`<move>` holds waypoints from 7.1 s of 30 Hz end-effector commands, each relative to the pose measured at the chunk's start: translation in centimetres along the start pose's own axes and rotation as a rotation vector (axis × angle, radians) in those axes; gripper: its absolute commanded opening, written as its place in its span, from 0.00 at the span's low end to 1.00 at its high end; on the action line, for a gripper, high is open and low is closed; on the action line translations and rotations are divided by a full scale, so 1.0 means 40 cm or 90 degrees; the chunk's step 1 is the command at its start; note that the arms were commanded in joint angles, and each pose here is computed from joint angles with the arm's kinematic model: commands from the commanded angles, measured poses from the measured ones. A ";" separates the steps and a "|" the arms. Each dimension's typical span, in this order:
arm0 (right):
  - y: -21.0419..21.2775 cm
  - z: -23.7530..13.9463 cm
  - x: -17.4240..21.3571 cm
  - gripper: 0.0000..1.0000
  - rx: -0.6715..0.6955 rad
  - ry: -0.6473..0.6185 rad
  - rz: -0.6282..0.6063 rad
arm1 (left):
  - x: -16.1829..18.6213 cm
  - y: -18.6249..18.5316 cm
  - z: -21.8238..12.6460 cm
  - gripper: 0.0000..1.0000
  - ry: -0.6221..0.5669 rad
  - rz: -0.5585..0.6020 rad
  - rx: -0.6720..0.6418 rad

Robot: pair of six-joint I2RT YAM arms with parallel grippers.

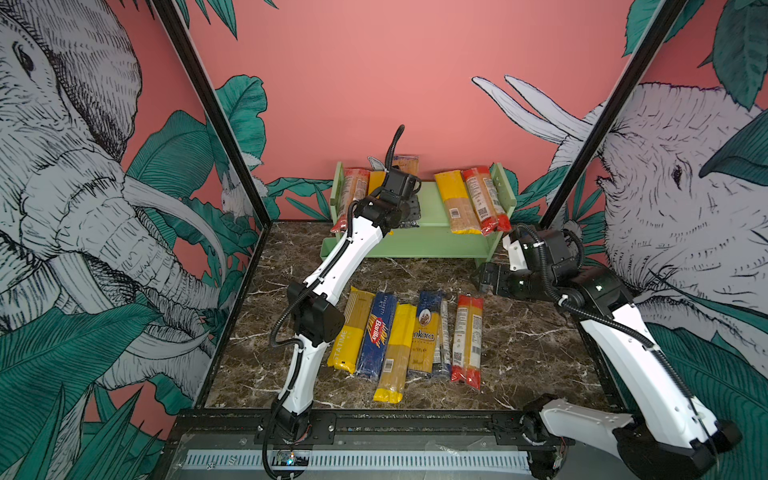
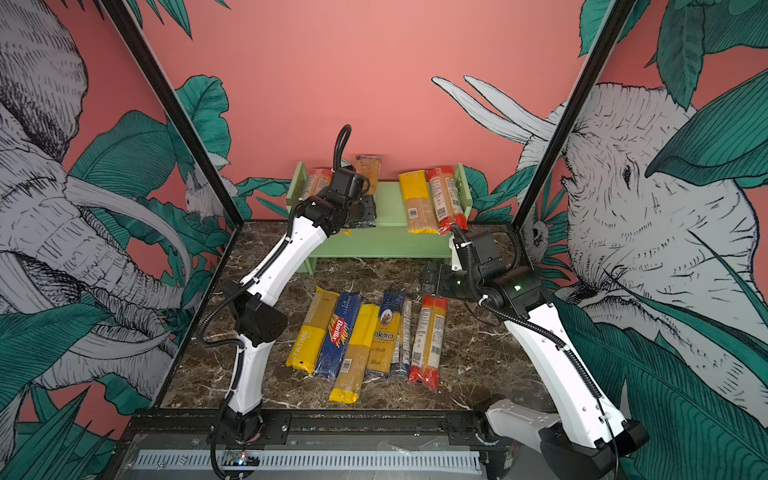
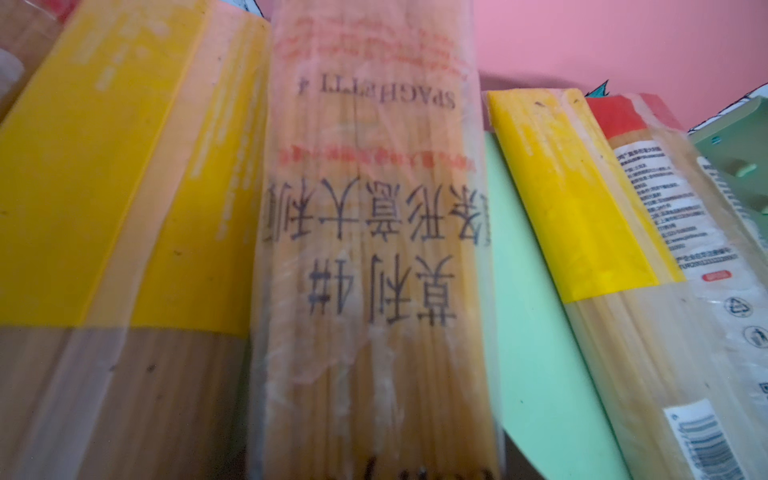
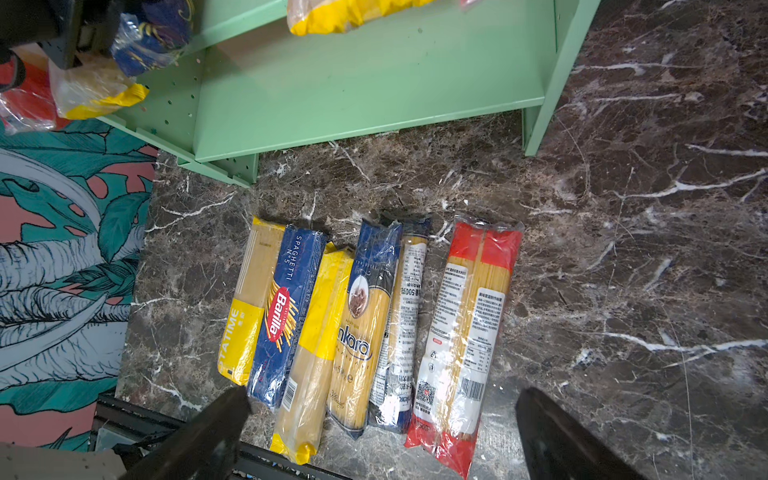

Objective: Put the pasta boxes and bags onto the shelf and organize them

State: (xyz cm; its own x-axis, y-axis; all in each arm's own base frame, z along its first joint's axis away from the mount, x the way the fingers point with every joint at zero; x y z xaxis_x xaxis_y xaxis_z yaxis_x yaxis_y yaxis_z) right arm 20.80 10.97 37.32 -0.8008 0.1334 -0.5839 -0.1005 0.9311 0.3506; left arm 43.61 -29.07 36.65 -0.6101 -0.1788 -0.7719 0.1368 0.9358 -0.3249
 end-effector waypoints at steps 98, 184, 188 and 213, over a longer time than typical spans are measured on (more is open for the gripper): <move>0.467 0.574 0.600 0.99 0.101 0.447 -0.121 | 0.429 0.559 -0.910 0.76 -0.035 -0.011 -0.198; 0.168 -0.004 0.327 0.00 -0.125 0.182 -0.063 | 0.287 0.381 -0.686 0.96 -0.006 0.036 -0.093; 0.185 -0.076 0.270 0.00 -0.146 0.140 -0.084 | 0.258 0.355 -0.658 0.97 -0.006 0.046 -0.086; 0.316 0.032 -0.213 0.00 -0.201 0.048 -0.109 | 0.102 0.252 -0.535 0.98 -0.064 0.122 -0.085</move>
State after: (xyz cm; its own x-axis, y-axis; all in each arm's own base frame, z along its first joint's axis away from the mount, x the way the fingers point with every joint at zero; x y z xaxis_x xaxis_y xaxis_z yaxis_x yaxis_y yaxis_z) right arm 25.20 21.65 42.73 -0.8864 -0.0449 -0.4607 -0.2704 0.8580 0.4367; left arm 25.68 -14.37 39.75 -0.5714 0.0007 -0.8207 0.1370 0.9861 -0.0945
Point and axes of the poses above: each gripper's point midway between its finger pads, its own z axis out along the fingers, its own y axis along the line the jaws close on, x = y × z, the point moved 8 cm from there along -z, back along the fingers, and after that the axes turned 1 degree about -z, right-handed, at the moved point
